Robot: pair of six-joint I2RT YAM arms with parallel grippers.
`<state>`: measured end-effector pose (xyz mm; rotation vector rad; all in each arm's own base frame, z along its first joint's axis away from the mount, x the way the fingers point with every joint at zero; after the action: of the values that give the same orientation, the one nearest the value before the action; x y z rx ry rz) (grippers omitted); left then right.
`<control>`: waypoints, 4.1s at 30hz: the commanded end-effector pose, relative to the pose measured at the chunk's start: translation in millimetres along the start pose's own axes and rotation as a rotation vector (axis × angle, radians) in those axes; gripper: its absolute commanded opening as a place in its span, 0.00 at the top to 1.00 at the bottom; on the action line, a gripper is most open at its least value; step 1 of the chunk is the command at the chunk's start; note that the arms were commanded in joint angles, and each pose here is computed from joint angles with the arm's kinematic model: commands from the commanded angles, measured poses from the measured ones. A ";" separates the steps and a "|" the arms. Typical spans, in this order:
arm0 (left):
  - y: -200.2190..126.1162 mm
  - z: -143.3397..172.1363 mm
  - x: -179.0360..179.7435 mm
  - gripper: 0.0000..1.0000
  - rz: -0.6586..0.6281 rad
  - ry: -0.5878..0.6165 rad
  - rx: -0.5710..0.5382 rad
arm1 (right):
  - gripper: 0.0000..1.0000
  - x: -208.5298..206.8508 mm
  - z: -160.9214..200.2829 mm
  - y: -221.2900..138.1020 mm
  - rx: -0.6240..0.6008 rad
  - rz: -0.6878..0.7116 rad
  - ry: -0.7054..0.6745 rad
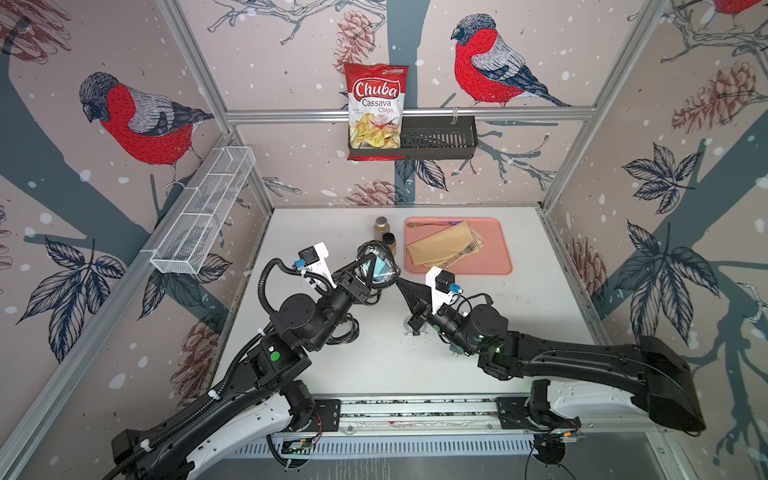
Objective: Pack away charging kits
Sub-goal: Zip the zipper on the storage bag.
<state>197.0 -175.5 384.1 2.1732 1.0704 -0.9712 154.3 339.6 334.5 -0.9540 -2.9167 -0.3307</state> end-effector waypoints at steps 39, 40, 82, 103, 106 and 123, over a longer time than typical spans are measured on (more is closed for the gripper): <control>-6.2 24.3 -47.9 0.72 0.414 0.128 0.086 | 1.00 42.1 -57.2 -3.7 0.009 0.059 -0.261; -6.7 24.9 -48.4 0.68 0.419 0.131 0.089 | 1.00 42.8 -57.7 -3.3 0.008 0.056 -0.262; 4.4 60.8 -39.4 1.00 0.390 0.193 0.295 | 1.00 -40.4 -80.2 -19.3 -0.057 0.185 -0.171; 9.5 126.3 -1.5 1.00 0.334 0.256 0.604 | 1.00 -65.7 -131.5 -10.1 -0.125 0.228 -0.229; 8.6 130.3 3.7 1.00 0.327 0.258 0.610 | 1.00 -64.9 -136.7 -8.0 -0.132 0.228 -0.238; -0.8 99.7 -17.5 0.19 0.438 0.295 0.418 | 1.00 -24.8 -134.4 -20.5 -0.197 0.132 -0.147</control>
<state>158.8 -256.5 327.5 2.8148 0.5515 -0.7958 167.3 289.9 430.8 -1.1853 -3.0431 -0.3251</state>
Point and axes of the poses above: each gripper's point midway between its finger pads, its own y axis out along the fingers, its own x axis along the line the jaws close on, z = x × y, the point moved 3 cm from there along -y, back along the fingers, and after that the axes turned 1 degree about -y, right-handed, at the moved point
